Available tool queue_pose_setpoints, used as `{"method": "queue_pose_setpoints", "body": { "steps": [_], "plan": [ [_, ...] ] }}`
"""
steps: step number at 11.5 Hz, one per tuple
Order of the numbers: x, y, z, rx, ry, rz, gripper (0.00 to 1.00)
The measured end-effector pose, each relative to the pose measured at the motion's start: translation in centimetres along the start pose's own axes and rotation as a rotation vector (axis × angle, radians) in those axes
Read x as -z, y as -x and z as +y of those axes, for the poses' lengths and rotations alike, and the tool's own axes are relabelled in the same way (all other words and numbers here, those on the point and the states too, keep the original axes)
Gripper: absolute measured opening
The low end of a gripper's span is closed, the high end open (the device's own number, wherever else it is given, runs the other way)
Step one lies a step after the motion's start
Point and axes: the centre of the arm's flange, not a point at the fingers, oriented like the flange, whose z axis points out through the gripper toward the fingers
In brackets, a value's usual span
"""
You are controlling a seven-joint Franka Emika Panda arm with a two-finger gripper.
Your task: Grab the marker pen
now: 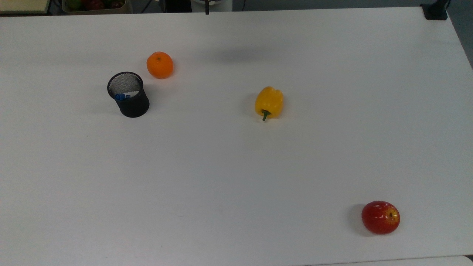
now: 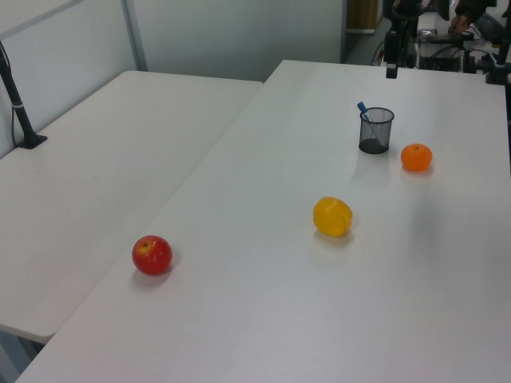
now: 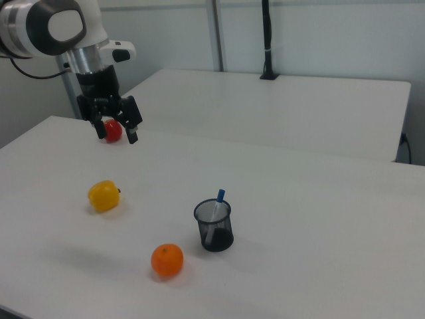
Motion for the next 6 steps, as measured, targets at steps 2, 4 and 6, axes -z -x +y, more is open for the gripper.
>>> {"method": "queue_pose_setpoints", "body": {
  "steps": [2, 4, 6],
  "plan": [
    [0.04, 0.01, 0.00, 0.004, 0.000, 0.000, 1.00],
    [0.01, 0.04, 0.00, 0.012, 0.000, -0.004, 1.00],
    [0.01, 0.04, 0.00, 0.014, 0.000, -0.004, 1.00]
  ]
}}
